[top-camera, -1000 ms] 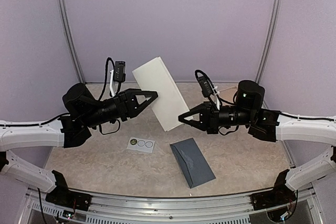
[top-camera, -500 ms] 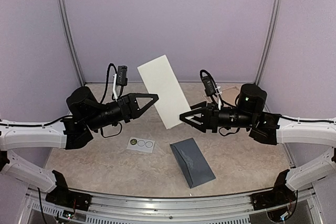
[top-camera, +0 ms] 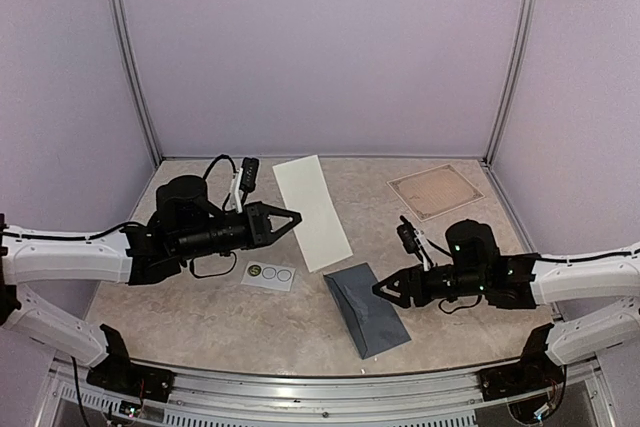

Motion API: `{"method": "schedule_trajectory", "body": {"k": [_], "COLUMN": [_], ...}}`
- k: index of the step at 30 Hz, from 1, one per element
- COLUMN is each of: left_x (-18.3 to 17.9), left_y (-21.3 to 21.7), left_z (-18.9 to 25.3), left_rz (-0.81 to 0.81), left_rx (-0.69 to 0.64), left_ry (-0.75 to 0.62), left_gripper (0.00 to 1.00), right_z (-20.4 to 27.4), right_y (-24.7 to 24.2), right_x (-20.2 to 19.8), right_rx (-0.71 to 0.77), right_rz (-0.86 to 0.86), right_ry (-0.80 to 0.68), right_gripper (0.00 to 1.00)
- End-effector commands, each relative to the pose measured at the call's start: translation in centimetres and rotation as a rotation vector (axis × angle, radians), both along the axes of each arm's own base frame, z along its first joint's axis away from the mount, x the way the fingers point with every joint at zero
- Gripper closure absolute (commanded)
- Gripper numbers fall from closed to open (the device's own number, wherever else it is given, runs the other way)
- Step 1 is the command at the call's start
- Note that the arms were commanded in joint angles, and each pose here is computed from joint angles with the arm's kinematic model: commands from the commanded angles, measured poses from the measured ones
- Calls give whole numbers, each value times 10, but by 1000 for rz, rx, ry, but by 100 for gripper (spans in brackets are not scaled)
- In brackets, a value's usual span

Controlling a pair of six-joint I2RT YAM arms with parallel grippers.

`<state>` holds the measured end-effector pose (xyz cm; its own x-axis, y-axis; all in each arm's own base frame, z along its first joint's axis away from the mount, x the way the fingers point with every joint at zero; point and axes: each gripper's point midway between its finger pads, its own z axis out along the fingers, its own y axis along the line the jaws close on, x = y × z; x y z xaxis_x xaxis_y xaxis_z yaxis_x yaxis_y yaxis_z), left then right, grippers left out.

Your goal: Place the letter into the envelope and seal it

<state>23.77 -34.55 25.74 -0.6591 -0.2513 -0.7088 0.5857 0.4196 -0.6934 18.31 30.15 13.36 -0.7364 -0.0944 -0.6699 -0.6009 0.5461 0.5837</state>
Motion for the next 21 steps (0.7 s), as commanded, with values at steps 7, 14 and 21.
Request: {"method": "schedule_trajectory", "body": {"k": [7,14,21], "left_x": [-29,-31,-34], "left_y": [-55,-66,-72], "left_z": [-70,-90,-130], "left_rz": [-124,-134,-131], "left_rx": [73,95,183], "left_ry": [290,359,478], "left_gripper": [100,100,100], "right_z": [-33,-58,-79], "right_y": [-17,-4,-4], "right_x": [-14,-40,-32], "right_rx": [-55,-65,-125], "right_rz": [-32,71,5], "right_ry": [85,145,179], "right_gripper": [39,44,44]}}
